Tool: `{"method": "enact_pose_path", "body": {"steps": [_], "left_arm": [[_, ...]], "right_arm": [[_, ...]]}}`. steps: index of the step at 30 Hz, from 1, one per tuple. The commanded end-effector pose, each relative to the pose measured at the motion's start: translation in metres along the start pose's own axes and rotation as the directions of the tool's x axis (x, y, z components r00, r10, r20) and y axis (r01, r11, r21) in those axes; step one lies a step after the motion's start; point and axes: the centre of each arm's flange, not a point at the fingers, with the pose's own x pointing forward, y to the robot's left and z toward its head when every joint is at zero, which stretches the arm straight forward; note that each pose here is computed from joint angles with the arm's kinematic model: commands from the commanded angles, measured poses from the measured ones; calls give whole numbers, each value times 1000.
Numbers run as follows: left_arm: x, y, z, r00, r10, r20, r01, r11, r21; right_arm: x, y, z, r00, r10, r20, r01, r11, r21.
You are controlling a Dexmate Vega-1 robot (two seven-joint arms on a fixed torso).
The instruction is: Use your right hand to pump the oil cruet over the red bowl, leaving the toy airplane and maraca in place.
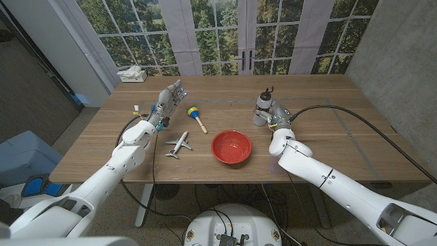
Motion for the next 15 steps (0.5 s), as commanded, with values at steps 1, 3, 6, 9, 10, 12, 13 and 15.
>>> {"method": "enact_pose_path", "body": {"steps": [1,3,6,9,10,12,13,15], "left_arm": [[1,2,0,1000,2,3,-2,1000,0],[0,2,1,1000,3,5,-3,1000,-1],[0,2,1,1000,2,6,-2,1000,1],[0,2,2,1000,2,5,-2,1000,1],[0,1,2,1000,1,5,-1,1000,2],[1,1,2,1000,0,4,0,1000,3],[1,1,2,1000,-3,4,3,1000,2],[1,0,2,1000,-4,3,4,1000,3]], "right_arm": [[-4,-4,3,999,-29,44,30,1000,-10],[-5,-5,2,998,-39,54,39,999,10],[-7,-7,1,996,-44,73,43,999,16],[-9,-10,0,995,-45,87,40,998,49],[-9,-11,0,995,-44,91,39,998,51],[-10,-13,-2,993,-43,109,35,996,77],[-10,-14,-3,992,-42,117,32,996,87],[-10,-16,-4,990,-37,139,21,994,109]]}}
